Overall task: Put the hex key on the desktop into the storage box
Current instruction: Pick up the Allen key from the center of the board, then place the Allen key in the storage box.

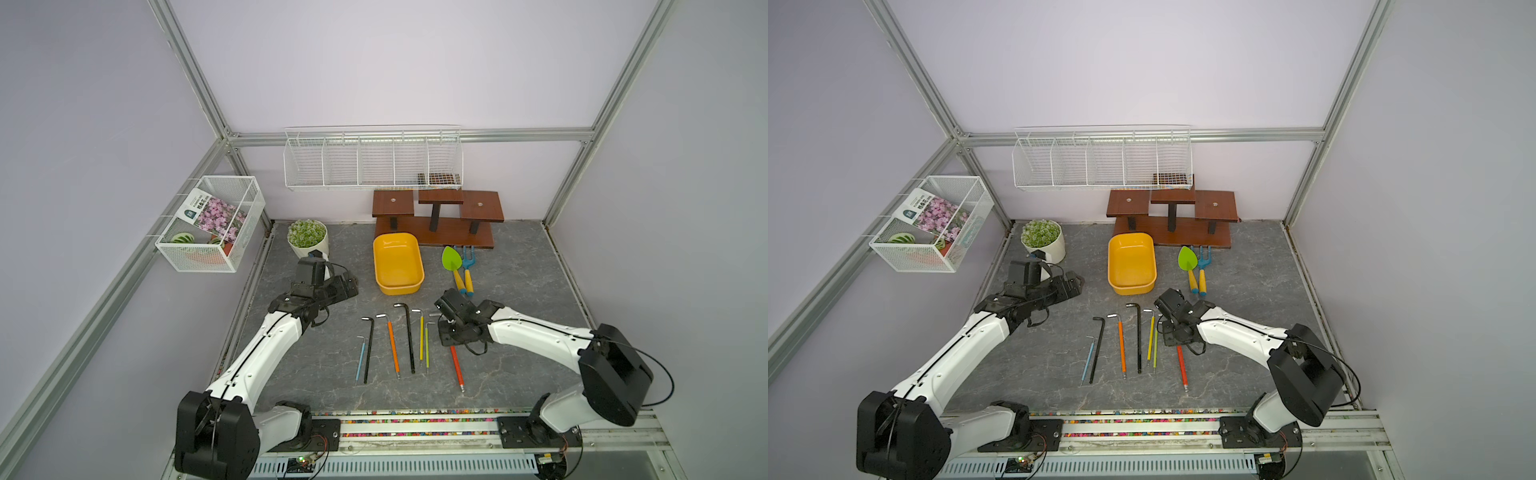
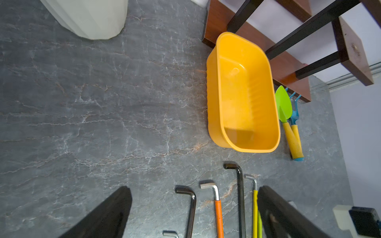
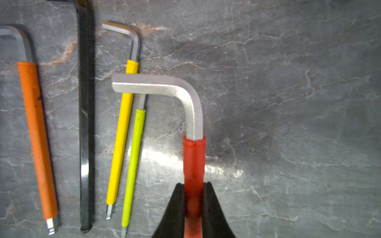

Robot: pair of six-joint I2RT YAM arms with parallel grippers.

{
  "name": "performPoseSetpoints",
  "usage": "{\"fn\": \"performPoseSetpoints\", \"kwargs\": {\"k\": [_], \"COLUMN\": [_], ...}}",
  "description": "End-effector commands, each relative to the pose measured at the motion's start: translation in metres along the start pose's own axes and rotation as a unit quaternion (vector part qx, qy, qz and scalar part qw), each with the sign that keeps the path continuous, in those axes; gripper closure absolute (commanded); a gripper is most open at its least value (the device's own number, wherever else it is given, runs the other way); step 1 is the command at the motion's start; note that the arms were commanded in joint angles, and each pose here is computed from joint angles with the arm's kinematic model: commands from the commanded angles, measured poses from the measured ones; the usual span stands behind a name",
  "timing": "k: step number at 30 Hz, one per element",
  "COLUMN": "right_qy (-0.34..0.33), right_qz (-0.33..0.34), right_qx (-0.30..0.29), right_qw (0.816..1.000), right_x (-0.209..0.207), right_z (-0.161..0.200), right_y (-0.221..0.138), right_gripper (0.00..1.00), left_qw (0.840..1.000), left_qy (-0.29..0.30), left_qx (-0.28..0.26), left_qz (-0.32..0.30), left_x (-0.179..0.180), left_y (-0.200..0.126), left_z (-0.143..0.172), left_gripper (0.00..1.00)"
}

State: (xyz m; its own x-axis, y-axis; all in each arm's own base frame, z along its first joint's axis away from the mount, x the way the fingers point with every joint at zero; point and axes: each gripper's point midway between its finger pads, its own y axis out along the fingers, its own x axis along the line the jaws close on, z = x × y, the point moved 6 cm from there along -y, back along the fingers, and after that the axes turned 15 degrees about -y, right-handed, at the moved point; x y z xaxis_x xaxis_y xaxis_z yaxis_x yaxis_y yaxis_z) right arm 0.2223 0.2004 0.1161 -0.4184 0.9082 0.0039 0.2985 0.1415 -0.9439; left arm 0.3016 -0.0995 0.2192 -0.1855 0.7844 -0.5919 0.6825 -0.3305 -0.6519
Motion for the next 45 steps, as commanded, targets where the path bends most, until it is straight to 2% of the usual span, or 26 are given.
{"fn": "performPoseSetpoints", "kwargs": {"k": [1, 8, 14, 18, 22, 27, 33, 36, 45], "right_qy": [-0.008, -0.013, -0.026, -0.037, -0.041, -0.04, -0.034, -0.048, -0.077], "right_qz": [0.009, 0.024, 0.025, 0.02, 0.014, -0.021, -0.059, -0.059, -0.011], "right_qx": [-0.032, -0.058, -0.091, -0.104, -0.113, -0.151, -0.175, -0.186, -0.22], "right_qw": [0.999, 0.998, 0.995, 0.994, 0.993, 0.987, 0.982, 0.98, 0.972], "right_x": [-0.002, -0.006, -0.005, -0.002, -0.002, 0.002, 0.003, 0.007, 0.011], "right_z": [-0.011, -0.024, -0.042, -0.058, -0.076, -0.112, -0.164, -0.191, -0.264], "right_y": [-0.027, -0.057, -0.075, -0.082, -0.089, -0.099, -0.097, -0.091, -0.063], "right_gripper": [1.0, 1.0, 1.0, 1.0, 1.0, 1.0, 1.0, 1.0, 1.0], "left_qw": [1.0, 0.998, 0.998, 0.998, 0.994, 0.991, 0.989, 0.987, 0.989], "left_qy": [0.014, 0.024, 0.053, 0.051, 0.041, 0.062, 0.054, 0.038, 0.005], "left_qx": [-0.007, 0.009, 0.026, 0.024, 0.062, 0.078, 0.108, 0.132, 0.127], "left_qz": [0.014, 0.05, 0.039, 0.035, 0.083, 0.091, 0.081, 0.078, 0.07], "left_x": [-0.015, -0.038, -0.046, -0.046, -0.059, -0.074, -0.069, -0.059, -0.045], "left_y": [0.0, 0.001, -0.003, 0.0, 0.001, -0.001, 0.026, 0.037, 0.041], "left_z": [-0.012, -0.025, -0.03, -0.033, -0.033, -0.047, -0.053, -0.05, -0.054], "left_gripper": [0.0, 0.0, 0.0, 0.0, 0.0, 0.0, 0.0, 0.0, 0.0]}}
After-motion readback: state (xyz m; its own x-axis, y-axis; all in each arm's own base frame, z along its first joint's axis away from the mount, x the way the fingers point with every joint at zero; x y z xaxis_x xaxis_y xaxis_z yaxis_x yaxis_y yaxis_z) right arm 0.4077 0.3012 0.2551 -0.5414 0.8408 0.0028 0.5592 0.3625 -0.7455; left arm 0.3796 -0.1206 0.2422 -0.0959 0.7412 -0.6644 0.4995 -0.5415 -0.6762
